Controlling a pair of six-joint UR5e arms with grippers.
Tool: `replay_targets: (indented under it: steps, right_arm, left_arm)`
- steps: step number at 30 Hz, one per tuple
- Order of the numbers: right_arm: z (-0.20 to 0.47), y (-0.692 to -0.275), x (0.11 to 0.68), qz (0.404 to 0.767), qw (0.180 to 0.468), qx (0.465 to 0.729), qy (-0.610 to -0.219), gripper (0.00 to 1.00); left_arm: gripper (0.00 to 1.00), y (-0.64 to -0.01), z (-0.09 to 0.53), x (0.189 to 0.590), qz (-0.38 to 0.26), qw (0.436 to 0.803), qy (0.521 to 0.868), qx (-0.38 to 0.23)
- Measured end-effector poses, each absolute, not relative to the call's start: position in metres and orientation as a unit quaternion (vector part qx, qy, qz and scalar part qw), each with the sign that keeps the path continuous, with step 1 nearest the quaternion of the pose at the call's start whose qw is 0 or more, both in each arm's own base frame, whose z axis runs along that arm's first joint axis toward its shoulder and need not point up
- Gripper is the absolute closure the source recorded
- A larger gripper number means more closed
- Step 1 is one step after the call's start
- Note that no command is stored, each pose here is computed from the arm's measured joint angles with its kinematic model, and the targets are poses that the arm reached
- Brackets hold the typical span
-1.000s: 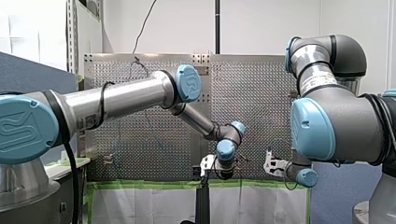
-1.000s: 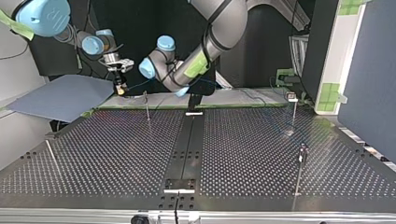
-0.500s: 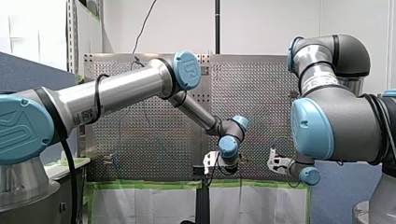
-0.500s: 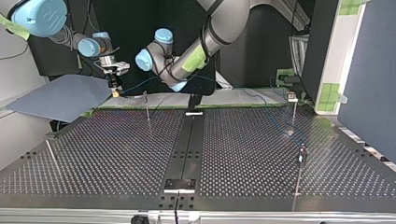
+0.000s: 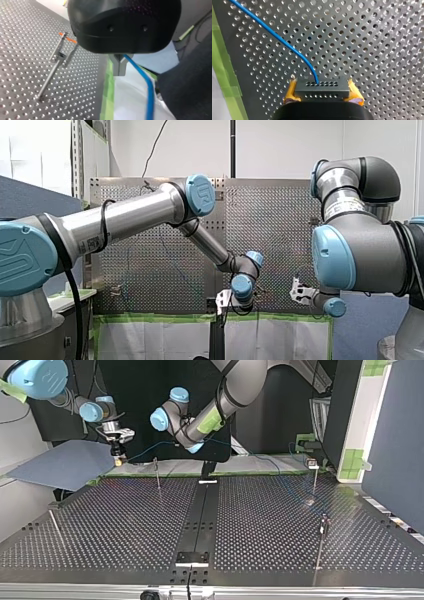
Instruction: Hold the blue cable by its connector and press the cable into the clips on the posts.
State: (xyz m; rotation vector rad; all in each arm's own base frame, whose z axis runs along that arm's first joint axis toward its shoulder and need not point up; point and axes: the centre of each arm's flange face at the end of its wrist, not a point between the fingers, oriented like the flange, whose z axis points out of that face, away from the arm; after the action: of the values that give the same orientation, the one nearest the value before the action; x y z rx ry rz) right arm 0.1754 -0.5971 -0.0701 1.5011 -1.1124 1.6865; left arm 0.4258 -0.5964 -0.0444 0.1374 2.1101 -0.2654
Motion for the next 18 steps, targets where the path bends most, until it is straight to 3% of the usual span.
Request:
replay_targets:
  steps: [18]
  right_arm:
    - [-0.064, -0.612, 0.165, 0.64, 0.312, 0.559, -0.424, 1.0]
  left_arm:
    - [1.0, -0.615, -0.03, 0.453, -0.171, 0.538, 0.825, 0.022]
